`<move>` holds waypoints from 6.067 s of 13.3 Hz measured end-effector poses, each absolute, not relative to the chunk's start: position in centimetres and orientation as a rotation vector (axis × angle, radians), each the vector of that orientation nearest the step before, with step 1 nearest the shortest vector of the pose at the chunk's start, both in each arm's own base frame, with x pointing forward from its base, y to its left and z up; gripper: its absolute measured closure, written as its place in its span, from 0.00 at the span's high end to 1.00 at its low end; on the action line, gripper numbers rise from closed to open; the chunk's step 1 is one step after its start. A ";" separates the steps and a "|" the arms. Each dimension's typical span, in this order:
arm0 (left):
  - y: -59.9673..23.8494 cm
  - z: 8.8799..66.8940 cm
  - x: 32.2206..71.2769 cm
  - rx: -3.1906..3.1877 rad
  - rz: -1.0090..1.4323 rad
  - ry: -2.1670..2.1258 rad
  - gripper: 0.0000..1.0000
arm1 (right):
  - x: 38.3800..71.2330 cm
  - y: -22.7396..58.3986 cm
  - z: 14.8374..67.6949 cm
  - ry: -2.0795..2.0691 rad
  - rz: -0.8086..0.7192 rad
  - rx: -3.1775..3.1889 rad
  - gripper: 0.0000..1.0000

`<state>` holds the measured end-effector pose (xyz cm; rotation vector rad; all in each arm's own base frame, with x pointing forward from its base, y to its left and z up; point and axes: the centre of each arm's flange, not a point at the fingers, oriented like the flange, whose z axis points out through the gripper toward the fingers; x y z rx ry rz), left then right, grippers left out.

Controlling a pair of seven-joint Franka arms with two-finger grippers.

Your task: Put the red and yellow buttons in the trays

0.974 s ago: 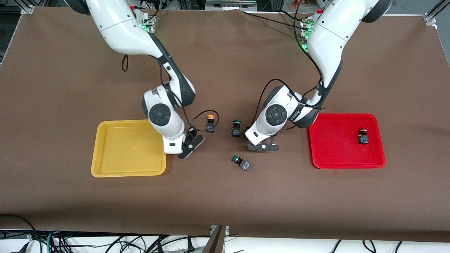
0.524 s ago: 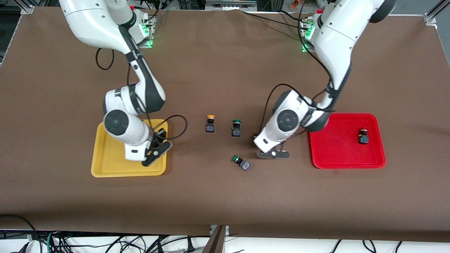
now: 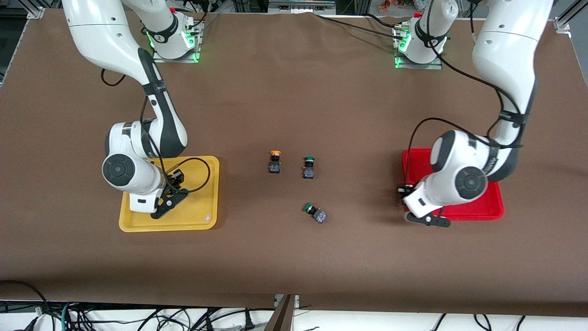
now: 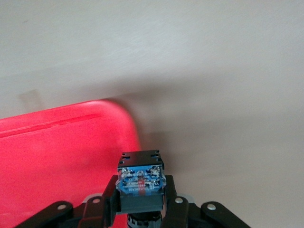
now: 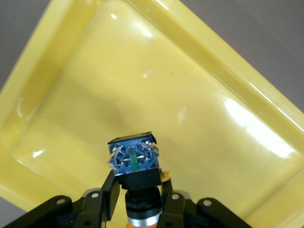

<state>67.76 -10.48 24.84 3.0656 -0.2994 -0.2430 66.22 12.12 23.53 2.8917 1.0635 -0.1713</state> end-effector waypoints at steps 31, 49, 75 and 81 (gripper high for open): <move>-2.8 59.3 62.9 3.039 -0.224 -0.181 1.00 | 51.6 45.7 21.5 -0.056 -0.142 3.193 0.99; -4.1 58.6 55.4 3.092 -0.296 -0.163 1.00 | 59.7 28.6 25.5 0.410 -0.201 3.025 0.41; -2.2 58.0 57.0 3.093 -0.243 -0.105 1.00 | 58.6 20.5 44.9 0.132 -0.115 3.186 1.00; -2.3 58.0 57.2 3.093 -0.240 -0.109 1.00 | 55.6 15.8 52.6 0.147 -0.147 3.171 1.00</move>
